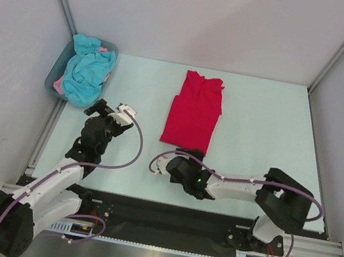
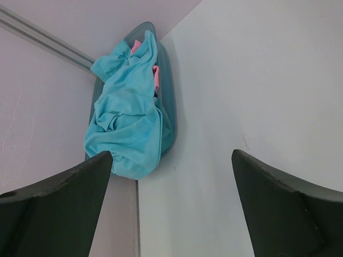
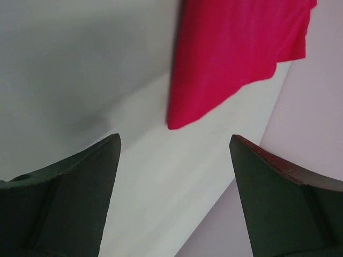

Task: Fold and stack the t-shirts
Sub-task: Fold the tshirt

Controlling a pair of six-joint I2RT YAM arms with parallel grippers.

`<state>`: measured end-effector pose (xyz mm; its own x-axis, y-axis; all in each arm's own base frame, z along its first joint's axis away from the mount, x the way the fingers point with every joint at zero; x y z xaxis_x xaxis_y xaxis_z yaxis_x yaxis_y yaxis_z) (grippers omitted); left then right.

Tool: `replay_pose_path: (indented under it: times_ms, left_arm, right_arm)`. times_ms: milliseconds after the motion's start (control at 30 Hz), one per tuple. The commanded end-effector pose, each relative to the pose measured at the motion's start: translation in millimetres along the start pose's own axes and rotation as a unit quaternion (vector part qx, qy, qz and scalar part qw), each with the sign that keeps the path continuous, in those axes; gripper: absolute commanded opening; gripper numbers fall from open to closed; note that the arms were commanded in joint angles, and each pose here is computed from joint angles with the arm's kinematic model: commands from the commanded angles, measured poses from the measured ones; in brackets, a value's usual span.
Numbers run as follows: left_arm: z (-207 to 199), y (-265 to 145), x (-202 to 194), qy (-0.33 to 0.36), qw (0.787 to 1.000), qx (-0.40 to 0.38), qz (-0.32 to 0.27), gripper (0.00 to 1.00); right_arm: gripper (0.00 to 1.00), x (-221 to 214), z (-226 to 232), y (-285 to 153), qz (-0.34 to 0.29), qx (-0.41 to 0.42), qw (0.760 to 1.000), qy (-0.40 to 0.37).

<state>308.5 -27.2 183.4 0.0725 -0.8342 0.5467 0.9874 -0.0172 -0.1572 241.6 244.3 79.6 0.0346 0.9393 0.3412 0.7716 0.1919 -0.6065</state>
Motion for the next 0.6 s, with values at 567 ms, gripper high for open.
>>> replay_pose_path:
  times_ms: [567]
  left_arm:
    - [10.6, -4.0, -0.7, 0.0, 1.0, 0.028, 0.002, 1.0]
  right_arm:
    - [0.85, 38.6, 4.4, 74.1, -0.01, -0.035, 0.999, -0.012]
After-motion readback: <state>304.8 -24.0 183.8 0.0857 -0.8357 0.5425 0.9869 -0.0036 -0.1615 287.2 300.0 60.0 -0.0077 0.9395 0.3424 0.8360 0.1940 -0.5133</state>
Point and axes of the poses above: each gripper's point midway between its finger pads, its own y axis out along the fingers, its own z axis along the line the jaws close on, x = y × z, the point moved 2 cm from there along -y, back along the fingers, and after that the axes turned 13 degrees about y, right-handed, at the moved point
